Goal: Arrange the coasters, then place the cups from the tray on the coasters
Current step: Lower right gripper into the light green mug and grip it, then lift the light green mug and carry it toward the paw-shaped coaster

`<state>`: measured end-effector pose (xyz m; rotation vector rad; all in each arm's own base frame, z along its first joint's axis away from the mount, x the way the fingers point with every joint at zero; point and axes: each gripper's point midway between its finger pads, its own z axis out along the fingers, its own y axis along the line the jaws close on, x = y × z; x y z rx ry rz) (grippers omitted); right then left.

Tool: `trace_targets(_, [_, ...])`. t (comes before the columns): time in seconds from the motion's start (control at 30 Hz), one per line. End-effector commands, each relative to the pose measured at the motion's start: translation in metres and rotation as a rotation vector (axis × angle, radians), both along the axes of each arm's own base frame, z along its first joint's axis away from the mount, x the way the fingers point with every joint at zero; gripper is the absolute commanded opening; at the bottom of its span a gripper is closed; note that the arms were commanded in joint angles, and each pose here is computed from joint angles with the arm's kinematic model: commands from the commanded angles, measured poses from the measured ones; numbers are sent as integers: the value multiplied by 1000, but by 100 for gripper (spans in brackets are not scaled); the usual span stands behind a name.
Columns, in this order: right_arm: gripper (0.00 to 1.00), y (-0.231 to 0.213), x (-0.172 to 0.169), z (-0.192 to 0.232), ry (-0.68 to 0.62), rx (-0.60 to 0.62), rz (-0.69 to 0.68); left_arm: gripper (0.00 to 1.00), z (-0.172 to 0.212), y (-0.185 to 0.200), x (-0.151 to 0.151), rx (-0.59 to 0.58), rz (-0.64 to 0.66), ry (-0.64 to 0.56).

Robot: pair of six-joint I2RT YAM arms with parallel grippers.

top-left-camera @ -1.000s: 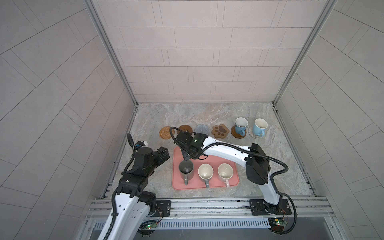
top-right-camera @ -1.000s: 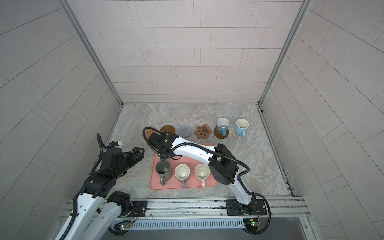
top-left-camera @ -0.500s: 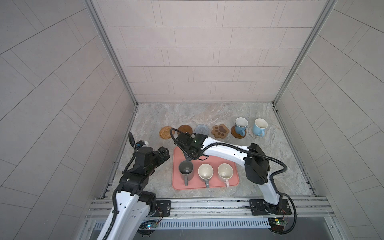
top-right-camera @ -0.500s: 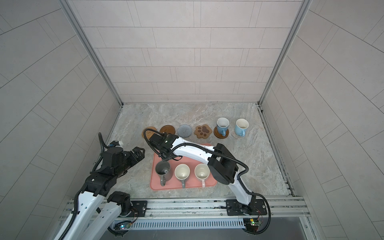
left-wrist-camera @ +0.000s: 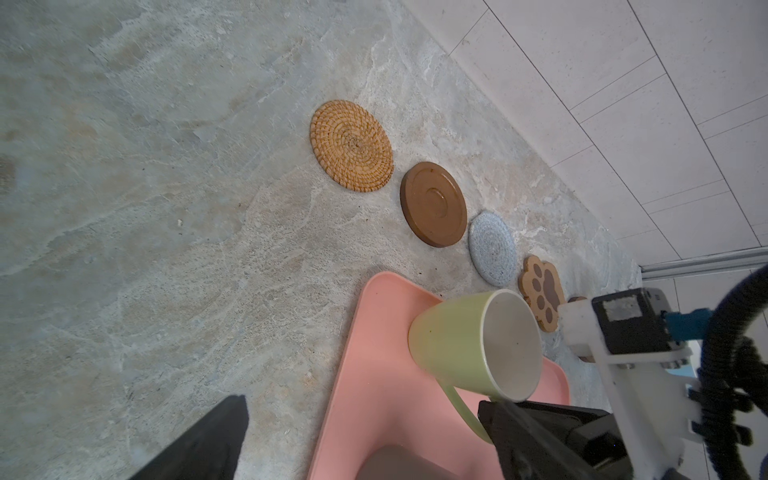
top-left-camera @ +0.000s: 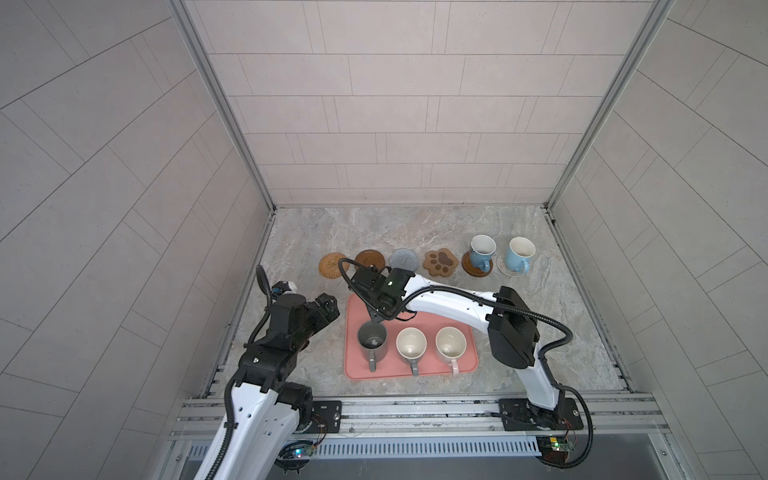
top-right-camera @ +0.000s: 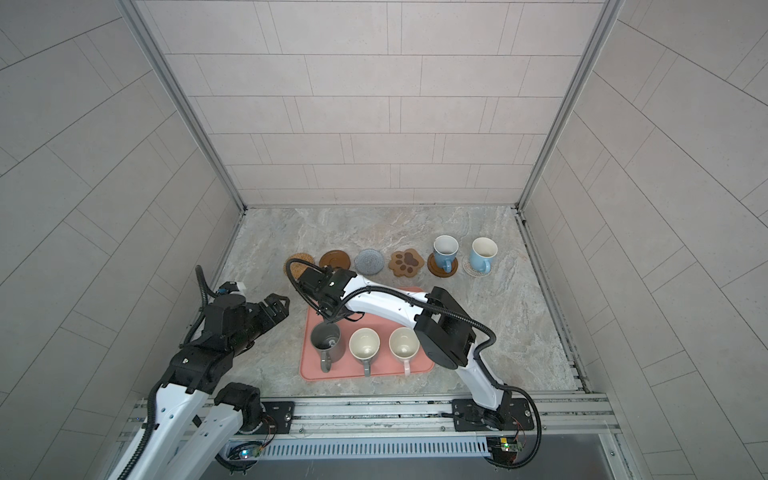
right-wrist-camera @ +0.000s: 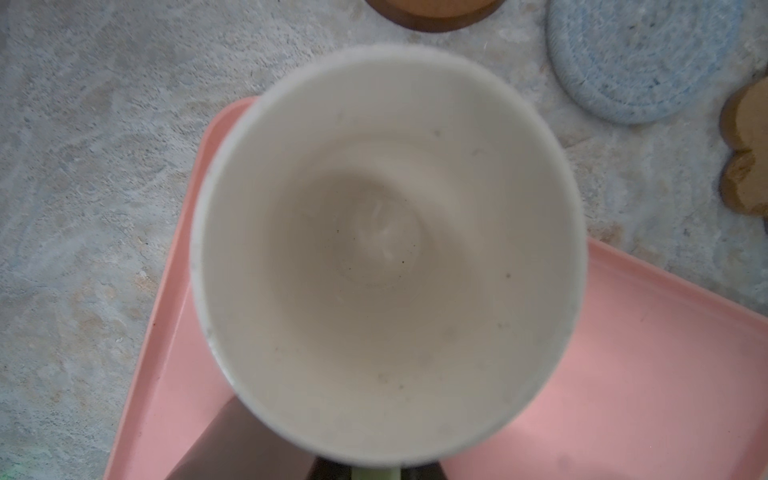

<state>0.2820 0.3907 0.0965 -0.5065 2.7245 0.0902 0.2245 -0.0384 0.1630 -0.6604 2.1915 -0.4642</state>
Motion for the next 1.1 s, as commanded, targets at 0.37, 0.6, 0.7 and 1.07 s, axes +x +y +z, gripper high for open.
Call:
trace_targets(0.37, [14,-13,7,9,-46,-57,5,100,-5,5,0,22,22,8])
trace_targets(0.6, [13,-20,12,23,-77,-84,15,100,-6,5,-1,21,21,12])
trace_targets(0.7, [13,-24,15,28,-89,-85,9,100,-6,5,-2,21,21,12])
trace_targets(1.07, [12,-37,22,56,-141,-76,-4,100,-6,5,-2,20,22,11])
